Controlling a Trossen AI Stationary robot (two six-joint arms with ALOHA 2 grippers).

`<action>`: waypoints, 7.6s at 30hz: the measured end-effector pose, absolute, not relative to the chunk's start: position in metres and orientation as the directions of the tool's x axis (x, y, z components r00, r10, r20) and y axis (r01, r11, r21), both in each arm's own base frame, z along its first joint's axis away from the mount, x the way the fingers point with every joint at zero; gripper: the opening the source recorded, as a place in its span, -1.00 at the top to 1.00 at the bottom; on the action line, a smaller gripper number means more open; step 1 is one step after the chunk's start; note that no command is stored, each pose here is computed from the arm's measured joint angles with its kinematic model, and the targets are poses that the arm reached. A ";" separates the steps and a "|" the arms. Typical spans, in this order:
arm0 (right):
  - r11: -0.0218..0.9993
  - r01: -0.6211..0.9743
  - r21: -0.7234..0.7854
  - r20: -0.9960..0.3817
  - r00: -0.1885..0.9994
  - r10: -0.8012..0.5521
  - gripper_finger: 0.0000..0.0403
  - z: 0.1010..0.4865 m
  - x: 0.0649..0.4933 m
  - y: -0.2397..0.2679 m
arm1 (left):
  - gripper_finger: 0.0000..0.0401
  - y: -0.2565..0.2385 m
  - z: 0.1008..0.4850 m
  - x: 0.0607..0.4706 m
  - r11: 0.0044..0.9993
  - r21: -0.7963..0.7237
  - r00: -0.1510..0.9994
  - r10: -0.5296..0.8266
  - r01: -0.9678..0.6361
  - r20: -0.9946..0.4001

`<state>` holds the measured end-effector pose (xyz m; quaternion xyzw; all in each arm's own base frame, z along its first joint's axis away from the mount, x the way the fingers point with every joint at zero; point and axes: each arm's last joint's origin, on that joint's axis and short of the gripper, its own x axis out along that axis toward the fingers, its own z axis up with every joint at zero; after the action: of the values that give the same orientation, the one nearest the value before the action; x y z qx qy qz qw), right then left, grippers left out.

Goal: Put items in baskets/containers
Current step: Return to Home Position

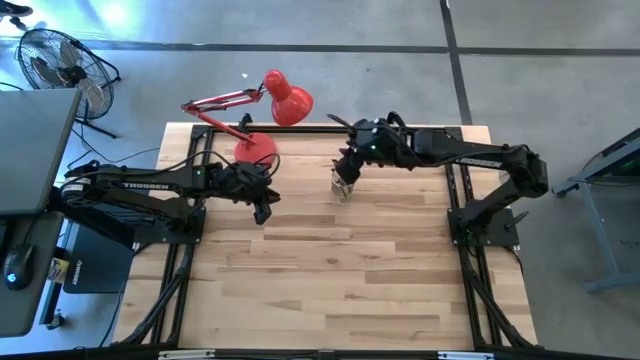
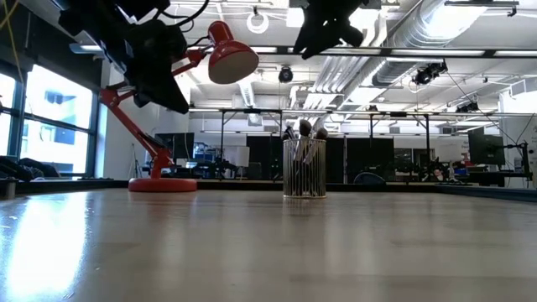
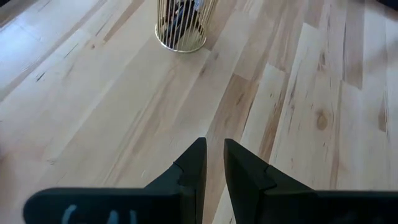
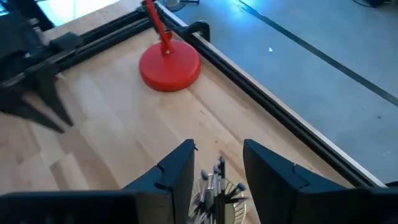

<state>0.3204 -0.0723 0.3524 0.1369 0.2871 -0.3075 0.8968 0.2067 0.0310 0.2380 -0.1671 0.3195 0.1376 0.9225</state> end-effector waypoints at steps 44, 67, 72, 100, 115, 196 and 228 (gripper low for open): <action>0.992 0.114 -0.062 -0.866 0.488 -0.110 0.97 0.230 0.298 0.009 | 0.99 0.010 0.242 0.225 0.909 -0.221 0.824 0.191 -0.354 -0.533; 0.977 0.144 0.160 -0.520 0.853 -0.040 1.00 0.209 0.170 0.020 | 1.00 -0.046 0.248 0.192 0.983 -0.030 0.909 0.154 -0.180 -0.387; 0.968 0.206 0.144 -0.438 0.890 -0.124 1.00 0.212 0.152 0.015 | 1.00 -0.040 0.226 0.171 0.989 -0.054 0.949 0.116 -0.138 -0.294; 0.948 0.284 0.140 -0.416 0.886 -0.204 1.00 0.214 0.144 0.011 | 1.00 -0.003 0.177 0.095 0.991 -0.084 0.994 0.109 -0.107 0.026; 0.946 0.281 0.161 -0.417 0.888 -0.193 1.00 0.214 0.144 0.012 | 1.00 -0.001 0.168 0.099 0.997 -0.055 0.999 0.047 -0.046 0.008; 0.997 0.012 0.071 -0.022 1.000 -0.010 0.96 0.167 0.099 0.000 | 0.99 -0.001 0.167 0.099 0.997 -0.057 0.999 0.047 -0.047 0.002; 0.997 0.012 0.070 -0.022 1.000 -0.011 0.96 0.167 0.100 0.000 | 0.99 -0.001 0.167 0.099 0.997 -0.057 0.999 0.053 -0.053 0.003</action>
<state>0.0995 -0.0003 0.1665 0.0353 0.0110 -0.0057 0.9993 0.0992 -0.0012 0.1674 -0.0286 -0.0024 0.0266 0.9992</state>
